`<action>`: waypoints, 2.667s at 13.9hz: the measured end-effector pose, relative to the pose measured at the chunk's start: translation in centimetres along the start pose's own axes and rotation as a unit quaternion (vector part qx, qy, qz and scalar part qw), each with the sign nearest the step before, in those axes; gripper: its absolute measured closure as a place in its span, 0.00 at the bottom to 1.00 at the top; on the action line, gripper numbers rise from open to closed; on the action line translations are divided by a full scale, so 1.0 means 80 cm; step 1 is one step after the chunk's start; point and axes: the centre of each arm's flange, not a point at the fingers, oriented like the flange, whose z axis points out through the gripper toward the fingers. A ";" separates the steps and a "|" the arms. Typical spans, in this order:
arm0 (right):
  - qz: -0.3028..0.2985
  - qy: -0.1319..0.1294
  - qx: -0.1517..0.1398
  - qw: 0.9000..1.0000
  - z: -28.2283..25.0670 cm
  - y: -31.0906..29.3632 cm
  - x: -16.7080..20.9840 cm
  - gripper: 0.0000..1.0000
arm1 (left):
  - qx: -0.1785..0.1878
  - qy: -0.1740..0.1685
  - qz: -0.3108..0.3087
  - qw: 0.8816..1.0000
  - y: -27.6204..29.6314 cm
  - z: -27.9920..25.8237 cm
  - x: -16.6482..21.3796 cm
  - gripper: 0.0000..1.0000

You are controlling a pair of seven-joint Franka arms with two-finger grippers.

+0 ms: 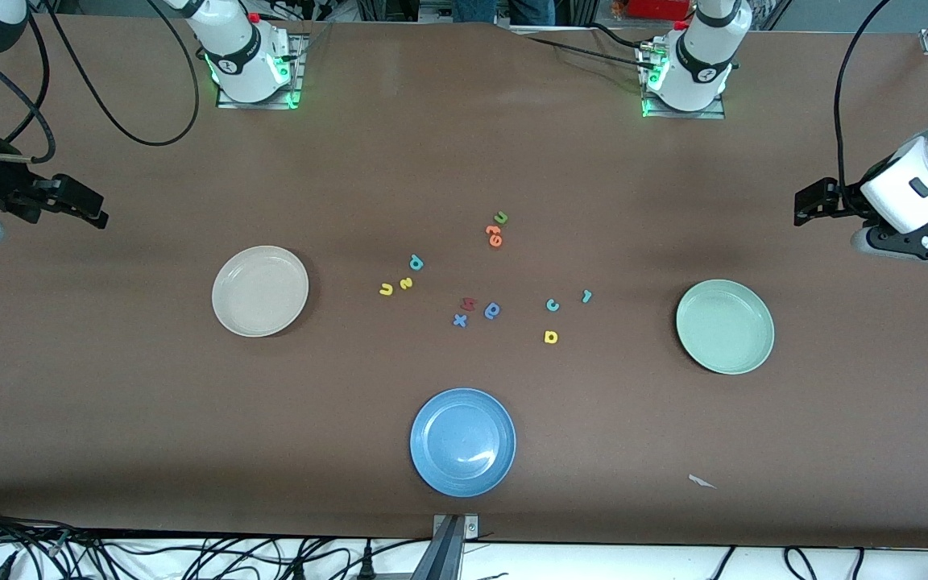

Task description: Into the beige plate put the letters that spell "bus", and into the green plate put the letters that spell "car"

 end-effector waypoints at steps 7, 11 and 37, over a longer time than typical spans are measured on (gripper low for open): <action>0.000 -0.007 -0.001 1.000 0.001 0.000 -0.002 0.00 | 0.000 0.000 0.000 1.000 0.000 0.000 0.000 0.00; 0.000 -0.007 -0.001 1.000 0.001 0.000 -0.002 0.00 | 0.000 0.000 0.000 1.000 0.000 0.000 0.000 0.00; 0.195 -0.044 -0.024 0.979 0.339 -0.363 0.001 0.07 | -0.019 0.048 0.015 0.999 0.259 0.282 0.101 0.00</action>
